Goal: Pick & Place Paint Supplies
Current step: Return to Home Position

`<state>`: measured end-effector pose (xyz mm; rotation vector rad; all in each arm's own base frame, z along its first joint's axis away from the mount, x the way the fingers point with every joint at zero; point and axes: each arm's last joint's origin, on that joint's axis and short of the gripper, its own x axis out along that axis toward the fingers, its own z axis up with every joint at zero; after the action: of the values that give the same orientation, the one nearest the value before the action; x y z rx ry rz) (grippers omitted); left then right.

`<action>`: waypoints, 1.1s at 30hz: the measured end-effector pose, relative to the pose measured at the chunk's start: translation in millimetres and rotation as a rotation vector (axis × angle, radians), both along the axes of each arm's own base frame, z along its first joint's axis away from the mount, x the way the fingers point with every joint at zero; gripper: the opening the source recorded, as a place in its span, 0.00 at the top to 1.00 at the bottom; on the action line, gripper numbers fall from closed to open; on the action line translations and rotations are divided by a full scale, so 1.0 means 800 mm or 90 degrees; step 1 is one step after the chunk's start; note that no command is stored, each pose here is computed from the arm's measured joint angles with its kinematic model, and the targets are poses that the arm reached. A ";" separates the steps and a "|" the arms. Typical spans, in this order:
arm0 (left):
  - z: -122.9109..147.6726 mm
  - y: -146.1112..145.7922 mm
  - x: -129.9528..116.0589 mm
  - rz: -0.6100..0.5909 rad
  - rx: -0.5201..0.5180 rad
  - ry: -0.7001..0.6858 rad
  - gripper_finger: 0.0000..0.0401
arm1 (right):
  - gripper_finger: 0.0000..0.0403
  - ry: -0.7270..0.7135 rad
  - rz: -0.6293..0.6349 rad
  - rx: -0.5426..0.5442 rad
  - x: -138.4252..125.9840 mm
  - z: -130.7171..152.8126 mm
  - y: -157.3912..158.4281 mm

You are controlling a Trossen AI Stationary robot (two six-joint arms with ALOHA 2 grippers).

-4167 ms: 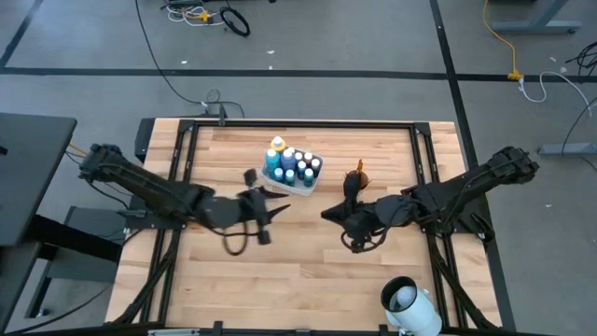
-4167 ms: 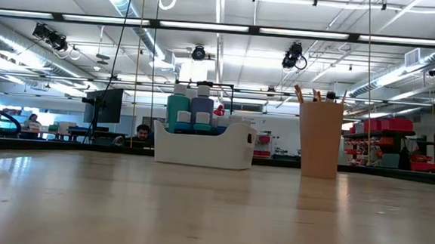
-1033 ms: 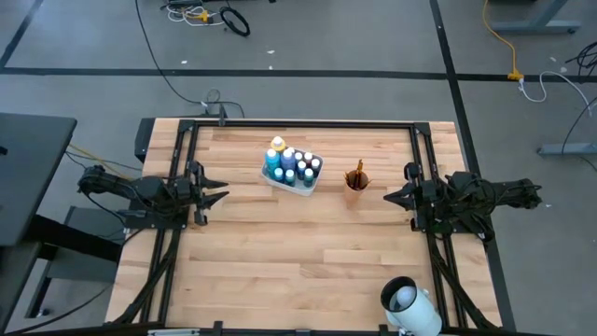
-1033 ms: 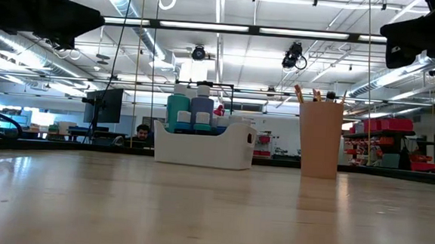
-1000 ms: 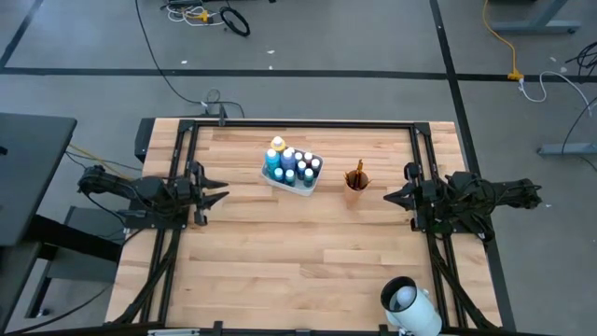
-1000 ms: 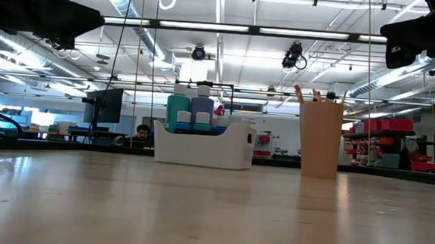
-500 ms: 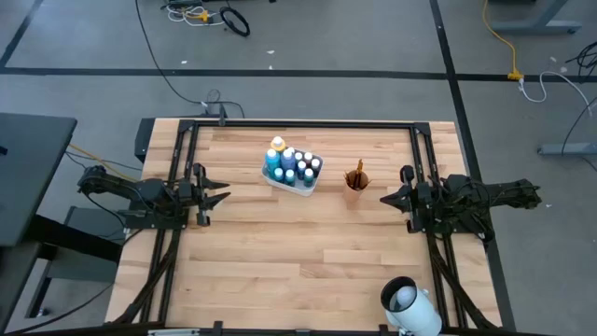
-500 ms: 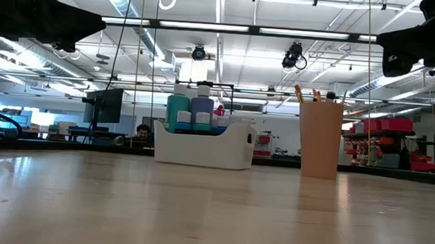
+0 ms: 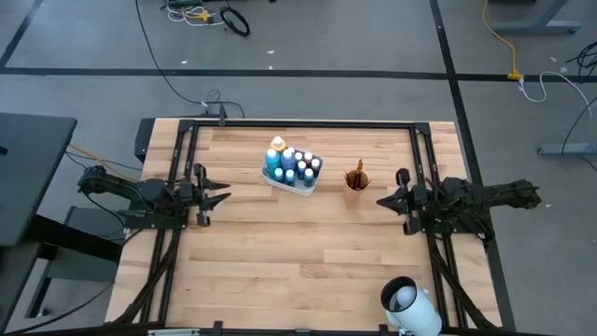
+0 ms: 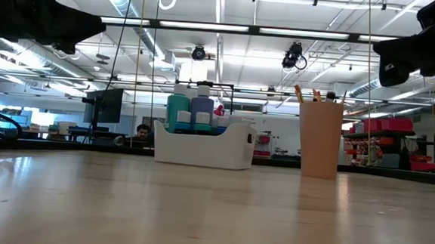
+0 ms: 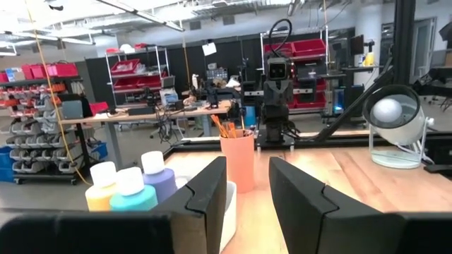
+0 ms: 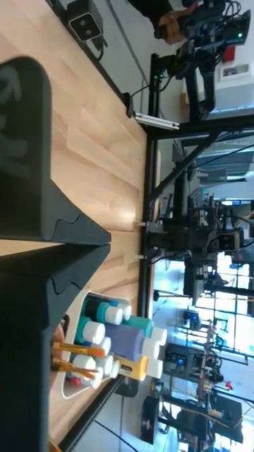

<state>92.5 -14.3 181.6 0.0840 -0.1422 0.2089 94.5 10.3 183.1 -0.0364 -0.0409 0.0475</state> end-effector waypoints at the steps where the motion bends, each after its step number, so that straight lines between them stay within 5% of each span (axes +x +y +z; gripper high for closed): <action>1: -0.001 0.000 0.000 -0.001 -0.004 0.002 0.71 | 0.98 0.000 0.000 0.001 0.001 -0.004 0.000; 22: -0.009 0.000 0.001 0.000 0.001 0.042 0.71 | 0.98 -0.010 0.000 0.040 0.004 -0.012 0.000; 33: -0.009 0.000 0.001 0.002 0.018 0.045 0.71 | 0.98 -0.011 -0.003 0.007 0.004 -0.012 0.000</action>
<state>93.4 -14.5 174.6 0.1203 -0.0743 0.2072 97.4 10.5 173.4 -0.0266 -0.0582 0.0429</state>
